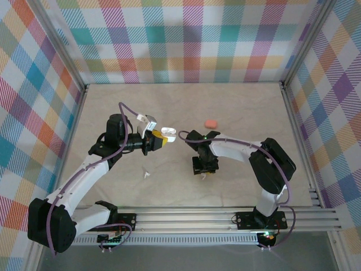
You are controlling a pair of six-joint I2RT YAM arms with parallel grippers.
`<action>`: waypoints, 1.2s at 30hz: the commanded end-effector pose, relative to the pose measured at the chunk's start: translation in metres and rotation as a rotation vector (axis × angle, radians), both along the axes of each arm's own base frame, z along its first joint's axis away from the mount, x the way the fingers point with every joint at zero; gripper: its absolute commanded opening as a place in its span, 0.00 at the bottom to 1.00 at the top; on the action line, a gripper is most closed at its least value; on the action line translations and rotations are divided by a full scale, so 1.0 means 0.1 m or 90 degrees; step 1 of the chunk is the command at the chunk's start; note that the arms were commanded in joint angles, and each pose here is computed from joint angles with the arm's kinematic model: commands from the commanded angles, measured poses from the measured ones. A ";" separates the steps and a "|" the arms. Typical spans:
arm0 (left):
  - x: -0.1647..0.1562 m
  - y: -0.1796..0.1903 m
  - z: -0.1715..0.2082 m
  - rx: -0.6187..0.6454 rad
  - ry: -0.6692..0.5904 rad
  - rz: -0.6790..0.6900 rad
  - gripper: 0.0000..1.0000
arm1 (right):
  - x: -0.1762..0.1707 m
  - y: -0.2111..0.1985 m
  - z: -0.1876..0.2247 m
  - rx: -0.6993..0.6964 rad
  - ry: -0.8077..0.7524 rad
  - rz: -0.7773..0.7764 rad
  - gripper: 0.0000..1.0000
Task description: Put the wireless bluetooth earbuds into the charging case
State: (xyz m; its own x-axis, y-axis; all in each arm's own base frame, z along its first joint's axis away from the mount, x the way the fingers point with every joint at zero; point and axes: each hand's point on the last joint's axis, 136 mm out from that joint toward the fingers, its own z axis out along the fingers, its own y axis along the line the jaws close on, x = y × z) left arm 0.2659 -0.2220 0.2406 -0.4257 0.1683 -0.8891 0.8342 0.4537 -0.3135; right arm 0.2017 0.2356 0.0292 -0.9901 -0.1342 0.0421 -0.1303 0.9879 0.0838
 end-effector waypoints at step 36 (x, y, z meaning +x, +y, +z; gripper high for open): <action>-0.06 0.01 0.06 0.004 -0.020 -0.026 0.00 | 0.05 -0.03 -0.03 -0.043 0.005 0.019 0.24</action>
State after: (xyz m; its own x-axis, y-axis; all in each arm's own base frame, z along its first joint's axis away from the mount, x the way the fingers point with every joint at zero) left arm 0.2616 -0.2218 0.2360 -0.4142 0.1969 -0.8886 0.8477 0.4391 -0.2978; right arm 0.2037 0.2334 0.0181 -0.9870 -0.1404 0.0782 -0.1383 0.9899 0.0326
